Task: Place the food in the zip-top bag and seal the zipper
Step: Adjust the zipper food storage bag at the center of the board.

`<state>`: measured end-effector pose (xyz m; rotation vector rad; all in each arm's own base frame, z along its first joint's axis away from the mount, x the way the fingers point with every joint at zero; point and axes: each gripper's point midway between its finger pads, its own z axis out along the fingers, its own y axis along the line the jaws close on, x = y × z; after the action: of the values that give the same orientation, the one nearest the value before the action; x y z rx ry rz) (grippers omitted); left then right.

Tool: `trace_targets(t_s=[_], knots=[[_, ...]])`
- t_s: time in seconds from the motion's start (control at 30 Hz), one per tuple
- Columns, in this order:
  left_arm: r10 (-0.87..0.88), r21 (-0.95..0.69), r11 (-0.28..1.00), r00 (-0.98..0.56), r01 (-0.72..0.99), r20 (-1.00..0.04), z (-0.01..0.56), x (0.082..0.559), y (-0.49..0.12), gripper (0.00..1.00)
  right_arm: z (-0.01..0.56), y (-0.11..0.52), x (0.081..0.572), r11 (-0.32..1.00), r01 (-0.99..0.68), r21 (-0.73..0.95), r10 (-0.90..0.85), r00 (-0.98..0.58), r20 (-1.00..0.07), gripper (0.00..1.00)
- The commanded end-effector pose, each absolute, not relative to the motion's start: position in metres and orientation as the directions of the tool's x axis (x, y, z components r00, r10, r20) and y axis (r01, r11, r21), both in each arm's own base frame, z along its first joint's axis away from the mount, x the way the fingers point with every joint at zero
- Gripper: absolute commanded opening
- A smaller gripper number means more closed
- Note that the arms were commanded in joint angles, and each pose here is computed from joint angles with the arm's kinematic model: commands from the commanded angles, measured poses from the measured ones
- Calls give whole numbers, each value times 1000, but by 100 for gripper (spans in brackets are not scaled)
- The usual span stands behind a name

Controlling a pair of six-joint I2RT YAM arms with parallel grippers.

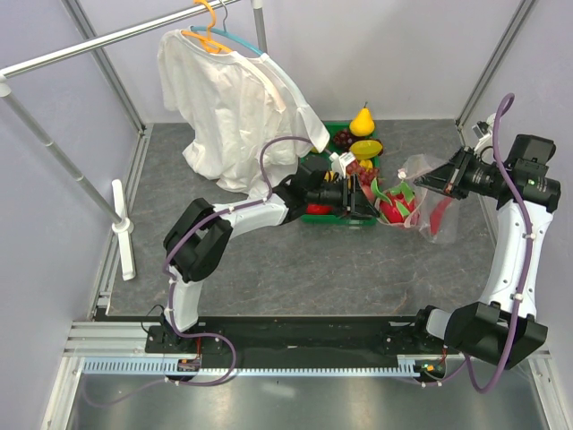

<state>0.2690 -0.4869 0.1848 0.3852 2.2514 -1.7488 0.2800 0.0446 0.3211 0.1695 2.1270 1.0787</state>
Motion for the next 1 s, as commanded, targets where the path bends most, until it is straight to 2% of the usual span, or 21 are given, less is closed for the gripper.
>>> trace_targets(t_s=[0.0, 0.17, 0.6, 0.87, 0.93, 0.97], knots=[[26, -895, 191, -914, 402, -405, 206, 276, -497, 51, 340, 56, 270, 599, -290, 747, 401, -698, -593, 0], [37, -896, 176, -913, 407, -407, 206, 279, -503, 36, 341, 58, 267, 588, -291, 755, 402, -705, -585, 0], [49, -896, 175, -913, 408, -406, 201, 277, -513, 35, 351, 59, 267, 584, -297, 755, 405, -699, -589, 0], [128, -878, 127, -885, 462, -447, 221, 258, -504, 2, 346, 57, 268, 601, -291, 744, 399, -698, -595, 0], [167, -873, 139, -880, 467, -445, 230, 247, -495, 2, 339, 52, 268, 641, -257, 723, 395, -698, -598, 0], [187, -854, 137, -859, 503, -476, 232, 246, -492, 2, 333, 47, 268, 684, -270, 678, 358, -686, -634, 0]])
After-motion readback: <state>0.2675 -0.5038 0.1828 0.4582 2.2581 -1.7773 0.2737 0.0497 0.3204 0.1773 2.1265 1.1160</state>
